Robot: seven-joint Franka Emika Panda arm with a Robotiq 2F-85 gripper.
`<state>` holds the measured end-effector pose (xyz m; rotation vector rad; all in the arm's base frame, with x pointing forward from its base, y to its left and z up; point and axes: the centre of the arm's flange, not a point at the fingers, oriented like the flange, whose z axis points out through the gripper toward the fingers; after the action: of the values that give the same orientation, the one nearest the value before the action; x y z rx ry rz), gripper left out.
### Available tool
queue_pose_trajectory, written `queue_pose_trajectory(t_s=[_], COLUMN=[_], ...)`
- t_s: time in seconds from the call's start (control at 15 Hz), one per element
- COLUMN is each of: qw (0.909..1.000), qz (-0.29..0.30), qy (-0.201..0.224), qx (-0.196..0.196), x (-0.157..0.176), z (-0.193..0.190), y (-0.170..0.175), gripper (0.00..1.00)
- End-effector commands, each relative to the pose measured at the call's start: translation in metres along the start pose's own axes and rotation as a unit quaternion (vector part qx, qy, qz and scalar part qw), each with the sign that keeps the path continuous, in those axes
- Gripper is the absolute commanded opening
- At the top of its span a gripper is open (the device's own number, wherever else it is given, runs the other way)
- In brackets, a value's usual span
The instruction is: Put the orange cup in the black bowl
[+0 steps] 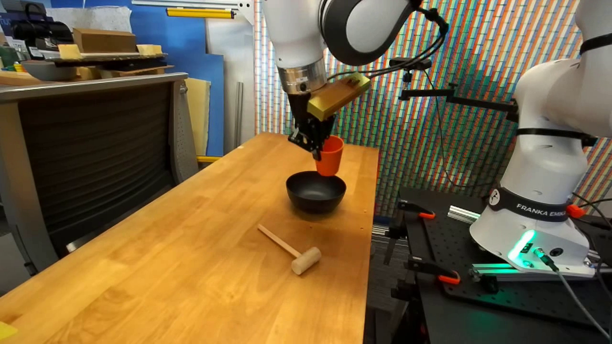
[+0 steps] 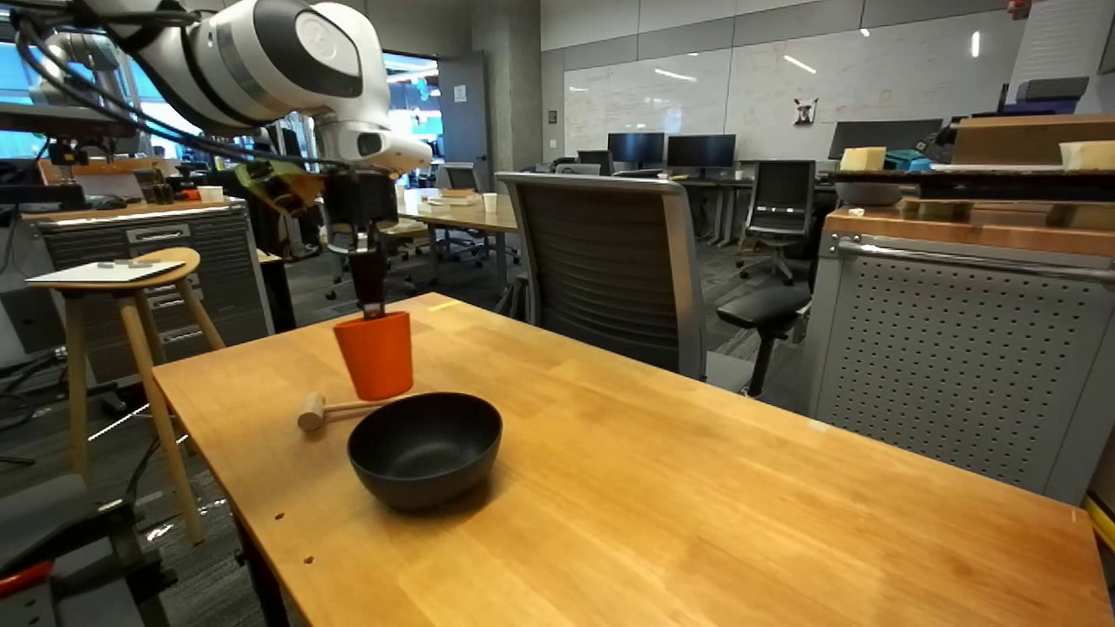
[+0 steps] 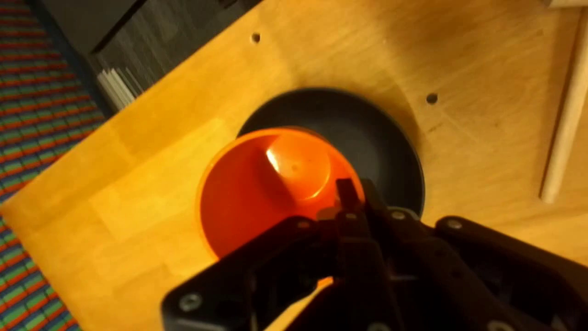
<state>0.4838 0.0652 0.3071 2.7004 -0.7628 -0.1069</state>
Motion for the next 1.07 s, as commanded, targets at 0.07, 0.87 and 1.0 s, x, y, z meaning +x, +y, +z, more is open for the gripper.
queue_pose_trajectory(t_s=[0.07, 0.87, 1.0], qw=[0.9939, 0.9876, 0.9831], qz=[0.025, -0.017, -0.06], qy=[-0.065, -0.058, -0.067], qx=[0.085, 0.145, 0.159], x=[0.008, 0.034, 0.013], z=[0.054, 0.069, 0.049], y=[0.003, -0.01, -0.015], gripper=[0.01, 0.44, 0.6])
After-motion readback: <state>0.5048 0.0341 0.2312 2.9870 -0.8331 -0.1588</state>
